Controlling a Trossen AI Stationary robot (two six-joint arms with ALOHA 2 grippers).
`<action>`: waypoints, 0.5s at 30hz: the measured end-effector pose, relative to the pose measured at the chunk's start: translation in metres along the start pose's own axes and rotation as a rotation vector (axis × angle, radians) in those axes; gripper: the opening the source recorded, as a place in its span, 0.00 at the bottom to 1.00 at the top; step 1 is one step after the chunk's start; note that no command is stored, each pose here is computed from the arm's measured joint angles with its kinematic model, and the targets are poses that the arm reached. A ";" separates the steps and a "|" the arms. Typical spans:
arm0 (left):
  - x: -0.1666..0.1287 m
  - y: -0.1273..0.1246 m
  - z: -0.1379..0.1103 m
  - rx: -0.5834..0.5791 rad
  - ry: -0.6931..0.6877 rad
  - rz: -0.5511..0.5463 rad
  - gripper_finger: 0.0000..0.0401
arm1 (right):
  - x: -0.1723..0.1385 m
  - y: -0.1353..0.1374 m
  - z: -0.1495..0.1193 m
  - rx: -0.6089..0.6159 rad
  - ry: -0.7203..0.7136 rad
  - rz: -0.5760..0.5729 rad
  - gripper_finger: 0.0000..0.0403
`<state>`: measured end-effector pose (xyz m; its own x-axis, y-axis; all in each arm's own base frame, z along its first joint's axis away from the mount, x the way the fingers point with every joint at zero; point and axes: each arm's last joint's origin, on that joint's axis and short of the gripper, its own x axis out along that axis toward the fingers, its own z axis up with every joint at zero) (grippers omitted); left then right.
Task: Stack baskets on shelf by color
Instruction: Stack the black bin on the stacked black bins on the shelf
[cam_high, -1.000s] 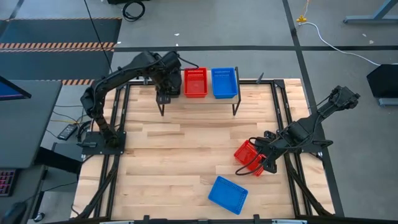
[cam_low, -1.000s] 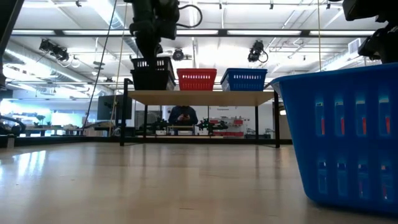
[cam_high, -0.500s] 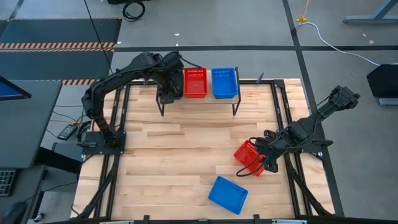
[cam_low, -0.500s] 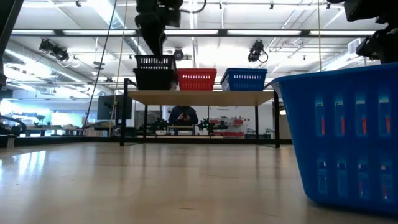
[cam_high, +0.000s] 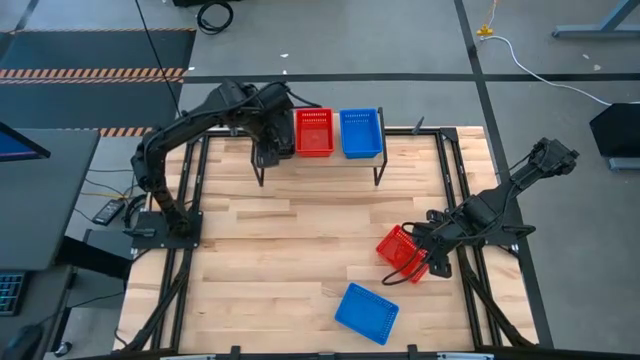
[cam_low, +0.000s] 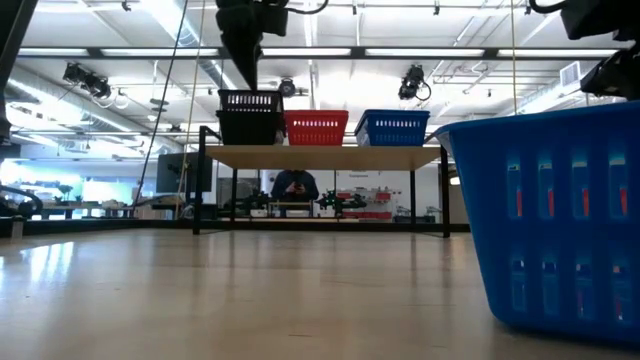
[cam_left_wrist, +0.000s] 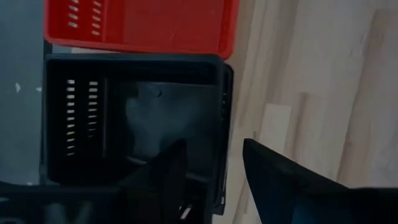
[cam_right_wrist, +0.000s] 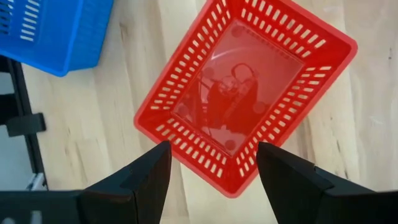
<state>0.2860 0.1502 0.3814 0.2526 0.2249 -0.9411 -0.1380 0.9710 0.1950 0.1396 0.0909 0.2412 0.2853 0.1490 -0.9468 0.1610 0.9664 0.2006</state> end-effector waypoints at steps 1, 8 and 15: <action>0.000 -0.001 0.001 0.001 0.001 0.004 0.42 | 0.000 0.000 0.000 -0.005 0.003 -0.003 0.60; 0.011 -0.001 0.007 0.008 0.015 0.001 0.42 | 0.000 -0.001 -0.001 -0.013 0.003 -0.008 0.60; 0.038 0.002 0.015 0.009 0.084 -0.036 0.40 | 0.000 -0.001 -0.001 0.020 0.003 -0.009 0.60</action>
<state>0.3094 0.1617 0.3506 0.1760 0.1825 -0.9673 -0.1217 0.9792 0.1626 0.1390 0.0904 0.2410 0.2806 0.1414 -0.9493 0.1819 0.9633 0.1973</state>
